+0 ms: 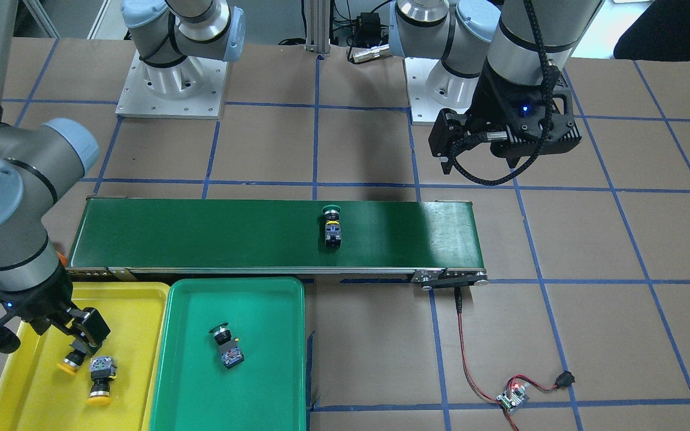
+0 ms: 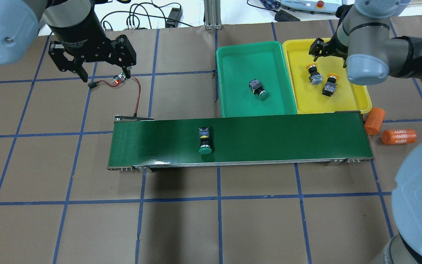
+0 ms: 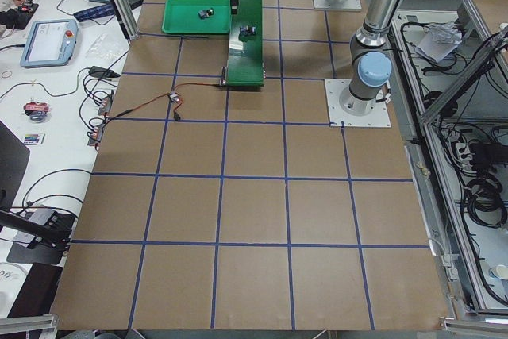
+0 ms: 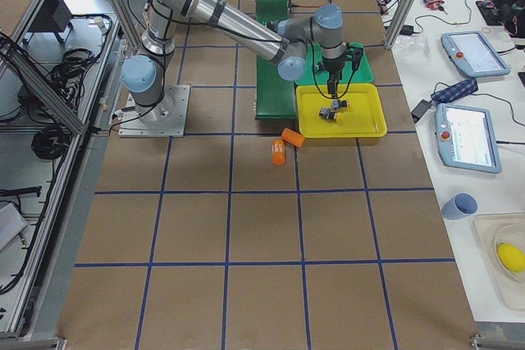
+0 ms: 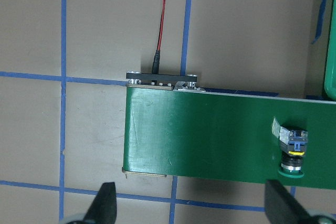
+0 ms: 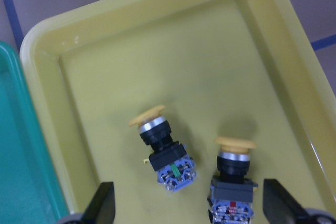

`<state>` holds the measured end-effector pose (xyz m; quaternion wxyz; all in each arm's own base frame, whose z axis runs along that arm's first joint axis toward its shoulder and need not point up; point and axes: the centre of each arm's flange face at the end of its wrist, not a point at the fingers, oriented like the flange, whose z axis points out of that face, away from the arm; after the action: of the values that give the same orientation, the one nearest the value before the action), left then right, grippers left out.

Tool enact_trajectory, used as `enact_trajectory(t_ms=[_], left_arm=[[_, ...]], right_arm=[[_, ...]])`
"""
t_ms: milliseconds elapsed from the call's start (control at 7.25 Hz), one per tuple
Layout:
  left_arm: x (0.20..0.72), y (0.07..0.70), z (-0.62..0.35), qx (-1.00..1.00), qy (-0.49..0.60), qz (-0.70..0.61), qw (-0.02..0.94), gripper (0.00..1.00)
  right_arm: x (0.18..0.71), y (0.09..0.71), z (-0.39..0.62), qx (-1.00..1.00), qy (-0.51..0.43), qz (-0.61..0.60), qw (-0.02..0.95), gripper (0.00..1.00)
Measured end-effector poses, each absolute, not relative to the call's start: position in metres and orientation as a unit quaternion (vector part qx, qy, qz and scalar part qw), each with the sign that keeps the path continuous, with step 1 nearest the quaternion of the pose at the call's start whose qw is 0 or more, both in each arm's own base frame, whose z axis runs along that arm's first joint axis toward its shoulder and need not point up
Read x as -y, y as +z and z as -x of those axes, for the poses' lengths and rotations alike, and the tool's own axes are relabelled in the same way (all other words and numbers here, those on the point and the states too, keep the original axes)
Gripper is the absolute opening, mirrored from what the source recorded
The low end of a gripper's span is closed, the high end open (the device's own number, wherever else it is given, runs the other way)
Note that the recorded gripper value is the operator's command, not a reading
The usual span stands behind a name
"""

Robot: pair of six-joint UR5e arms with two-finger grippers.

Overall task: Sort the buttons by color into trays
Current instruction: 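Move the right gripper back over the belt toward the green-capped button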

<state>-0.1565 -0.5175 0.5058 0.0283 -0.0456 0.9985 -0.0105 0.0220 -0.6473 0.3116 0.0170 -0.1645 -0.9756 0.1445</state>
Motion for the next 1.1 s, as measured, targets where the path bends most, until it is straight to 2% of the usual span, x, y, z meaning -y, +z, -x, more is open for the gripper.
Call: enact_trajectory(t_ms=[414, 551, 1103], left_arm=[[0.518, 0.505, 0.156, -0.998, -0.010, 0.046, 0.028, 1.00], [0.518, 0.506, 0.156, -0.998, -0.011, 0.046, 0.028, 1.00], [0.516, 0.509, 0.156, -0.998, -0.013, 0.047, 0.028, 1.00]], right_arm=[[0.574, 0.415, -0.038, 0.982, 0.101, 0.162, 0.016, 1.00], [0.553, 0.431, -0.049, 0.985, 0.082, 0.154, 0.013, 1.00], [0.524, 0.418, -0.100, 0.994, 0.026, 0.106, 0.009, 1.00]])
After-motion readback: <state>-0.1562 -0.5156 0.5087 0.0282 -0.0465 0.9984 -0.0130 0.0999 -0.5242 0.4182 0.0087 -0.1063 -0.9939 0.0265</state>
